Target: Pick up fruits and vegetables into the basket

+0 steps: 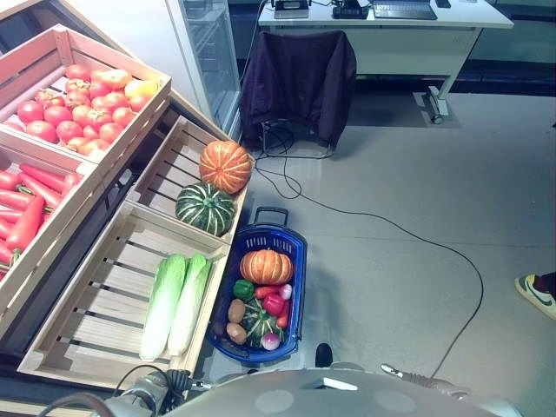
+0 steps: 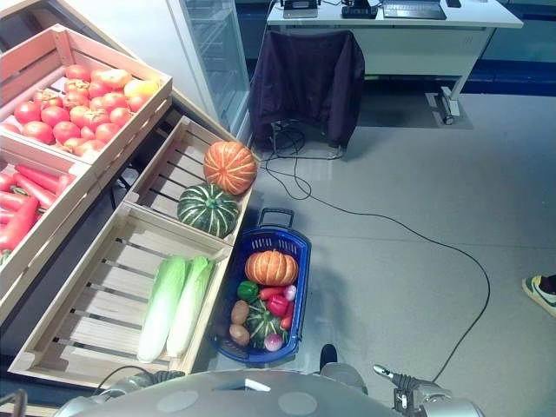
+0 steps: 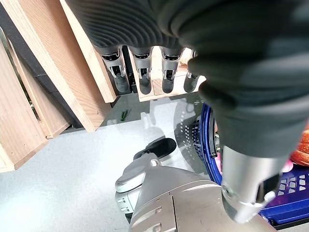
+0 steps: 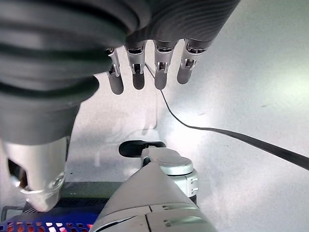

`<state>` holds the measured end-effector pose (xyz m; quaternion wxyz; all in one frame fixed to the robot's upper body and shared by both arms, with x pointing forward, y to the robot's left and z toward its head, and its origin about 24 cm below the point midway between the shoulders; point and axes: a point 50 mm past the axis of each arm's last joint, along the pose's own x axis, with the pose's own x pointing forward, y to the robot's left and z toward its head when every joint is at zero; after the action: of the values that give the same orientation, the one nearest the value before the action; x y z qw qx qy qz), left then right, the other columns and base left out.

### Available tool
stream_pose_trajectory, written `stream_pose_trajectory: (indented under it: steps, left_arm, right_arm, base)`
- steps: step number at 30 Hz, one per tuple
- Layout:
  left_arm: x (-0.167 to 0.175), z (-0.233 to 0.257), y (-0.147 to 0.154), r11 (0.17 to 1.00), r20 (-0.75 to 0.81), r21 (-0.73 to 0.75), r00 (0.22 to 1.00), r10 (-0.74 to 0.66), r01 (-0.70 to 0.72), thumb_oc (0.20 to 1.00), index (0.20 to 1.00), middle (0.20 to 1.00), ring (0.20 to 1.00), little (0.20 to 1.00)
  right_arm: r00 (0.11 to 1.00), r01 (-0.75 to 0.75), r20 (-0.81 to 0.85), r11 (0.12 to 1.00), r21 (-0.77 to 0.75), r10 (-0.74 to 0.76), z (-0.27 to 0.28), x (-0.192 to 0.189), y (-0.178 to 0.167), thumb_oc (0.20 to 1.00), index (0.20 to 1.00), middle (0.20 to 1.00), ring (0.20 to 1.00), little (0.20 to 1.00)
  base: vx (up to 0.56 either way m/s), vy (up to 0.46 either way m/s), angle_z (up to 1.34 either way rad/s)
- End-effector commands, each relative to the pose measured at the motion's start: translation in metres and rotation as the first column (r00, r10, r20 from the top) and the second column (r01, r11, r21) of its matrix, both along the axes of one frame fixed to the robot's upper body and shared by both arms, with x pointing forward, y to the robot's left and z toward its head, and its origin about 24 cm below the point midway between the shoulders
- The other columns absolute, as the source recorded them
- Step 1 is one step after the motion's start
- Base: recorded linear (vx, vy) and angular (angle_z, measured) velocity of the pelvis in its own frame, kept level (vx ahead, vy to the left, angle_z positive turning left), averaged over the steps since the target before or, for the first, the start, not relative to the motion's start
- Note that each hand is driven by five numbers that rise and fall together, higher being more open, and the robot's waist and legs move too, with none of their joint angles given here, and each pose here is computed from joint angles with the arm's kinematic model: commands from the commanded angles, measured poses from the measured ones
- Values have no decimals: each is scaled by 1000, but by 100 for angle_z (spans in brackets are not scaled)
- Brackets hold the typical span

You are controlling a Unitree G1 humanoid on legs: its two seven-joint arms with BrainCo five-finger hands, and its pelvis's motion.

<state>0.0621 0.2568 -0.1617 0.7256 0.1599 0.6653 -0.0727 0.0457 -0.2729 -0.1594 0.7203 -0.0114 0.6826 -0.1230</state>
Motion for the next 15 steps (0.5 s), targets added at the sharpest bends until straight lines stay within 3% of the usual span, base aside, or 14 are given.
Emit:
stream_pose_trajectory:
  steps: [1,15]
  left_arm:
    - [13,1,-1,1000,42,4,999,19,-19,1000,1000,1000,1000,1000]
    - [19,2,-2,1000,83,-19,996,24,-22,1000,1000,1000,1000,1000]
  right_arm:
    - [1000,-10,12,1000,10,10,1,17,4,1000,1000,1000,1000,1000]
    - [1000,-1,20,1000,6,1,2,19,3,1000,1000,1000,1000,1000]
  base:
    - [0,0,0]
    - [0,0,0]
